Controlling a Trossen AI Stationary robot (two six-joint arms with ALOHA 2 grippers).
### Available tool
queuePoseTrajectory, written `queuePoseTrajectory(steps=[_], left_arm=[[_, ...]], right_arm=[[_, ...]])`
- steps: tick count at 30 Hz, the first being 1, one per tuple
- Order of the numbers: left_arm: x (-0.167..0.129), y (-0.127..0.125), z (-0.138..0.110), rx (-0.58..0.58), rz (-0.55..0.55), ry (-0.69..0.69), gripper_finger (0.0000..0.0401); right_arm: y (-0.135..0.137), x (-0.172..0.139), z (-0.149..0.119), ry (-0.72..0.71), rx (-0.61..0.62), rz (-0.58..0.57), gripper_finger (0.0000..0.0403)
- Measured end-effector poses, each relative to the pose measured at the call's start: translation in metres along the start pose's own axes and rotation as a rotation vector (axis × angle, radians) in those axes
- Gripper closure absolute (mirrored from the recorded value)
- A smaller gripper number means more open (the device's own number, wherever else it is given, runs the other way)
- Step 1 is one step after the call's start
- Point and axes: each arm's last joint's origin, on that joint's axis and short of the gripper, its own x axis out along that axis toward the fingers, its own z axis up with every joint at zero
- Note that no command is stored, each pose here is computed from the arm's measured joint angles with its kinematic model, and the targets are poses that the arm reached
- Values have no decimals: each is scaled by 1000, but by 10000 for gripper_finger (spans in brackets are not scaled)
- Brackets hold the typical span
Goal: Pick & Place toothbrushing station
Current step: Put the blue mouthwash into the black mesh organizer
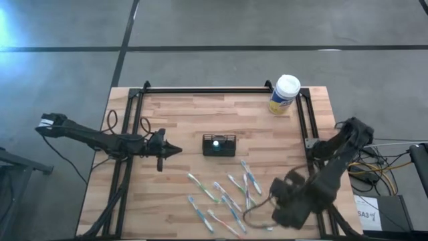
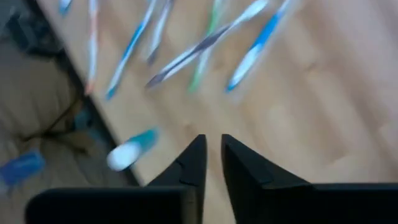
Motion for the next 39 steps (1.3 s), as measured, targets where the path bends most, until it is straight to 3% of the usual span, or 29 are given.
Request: queuePoseTrajectory(steps=[5, 8, 13, 18, 24, 39], left_arm=[[0, 1, -4, -23, 12, 42, 398], [0, 3, -7, -37, 23, 72, 398], [-1, 4, -11, -36, 40, 113, 398], [-1, 4, -10, -22, 37, 107, 398], [-1, 4, -10, -21, 37, 107, 398], [-1, 4, -10, -1, 40, 107, 398]], right_arm=[[41, 14, 3, 103, 17, 17, 276], [58, 18, 5, 112, 90, 21, 237], [77, 31, 7, 175, 134, -28, 199], [91, 44, 7, 213, 162, -111, 184], [106, 57, 7, 230, 178, -129, 181], [106, 64, -22, 241, 273, -234, 181]])
